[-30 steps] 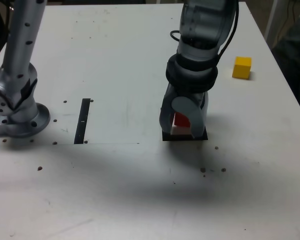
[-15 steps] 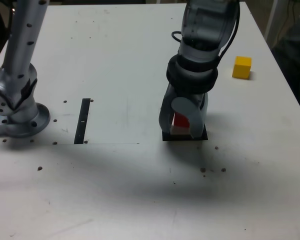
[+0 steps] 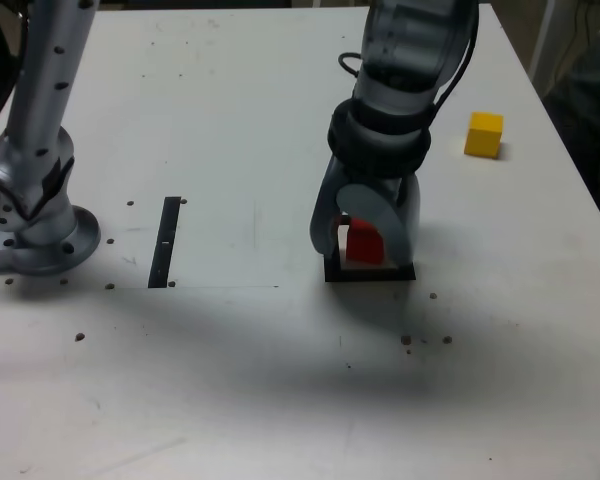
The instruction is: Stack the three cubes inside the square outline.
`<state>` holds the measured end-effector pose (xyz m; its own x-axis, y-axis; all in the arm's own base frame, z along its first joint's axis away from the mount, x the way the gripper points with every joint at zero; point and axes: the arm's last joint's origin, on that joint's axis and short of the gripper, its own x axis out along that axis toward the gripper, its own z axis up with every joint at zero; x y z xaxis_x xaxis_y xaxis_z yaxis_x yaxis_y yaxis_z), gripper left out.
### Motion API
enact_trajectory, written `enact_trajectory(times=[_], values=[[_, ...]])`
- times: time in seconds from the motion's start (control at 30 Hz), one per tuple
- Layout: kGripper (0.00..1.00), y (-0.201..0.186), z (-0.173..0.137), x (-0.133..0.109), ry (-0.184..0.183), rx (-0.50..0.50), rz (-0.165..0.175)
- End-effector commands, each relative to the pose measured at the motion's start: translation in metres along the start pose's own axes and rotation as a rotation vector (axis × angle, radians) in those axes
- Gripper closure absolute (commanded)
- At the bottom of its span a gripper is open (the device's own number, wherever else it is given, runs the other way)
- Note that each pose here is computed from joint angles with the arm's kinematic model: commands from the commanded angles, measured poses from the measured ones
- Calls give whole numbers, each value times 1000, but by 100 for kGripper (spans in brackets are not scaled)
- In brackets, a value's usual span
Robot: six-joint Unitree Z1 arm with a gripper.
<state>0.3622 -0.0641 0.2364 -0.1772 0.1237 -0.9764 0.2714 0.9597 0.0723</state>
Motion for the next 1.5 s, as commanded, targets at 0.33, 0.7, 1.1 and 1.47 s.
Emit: enact_trajectory(times=[0.33,0.7,1.1,1.47], values=[[0,52,0,-42,-26,53,18],[1,127,10,-71,-104,87,43],[0,173,20,-67,-108,69,86],[1,196,40,-51,-140,63,73]])
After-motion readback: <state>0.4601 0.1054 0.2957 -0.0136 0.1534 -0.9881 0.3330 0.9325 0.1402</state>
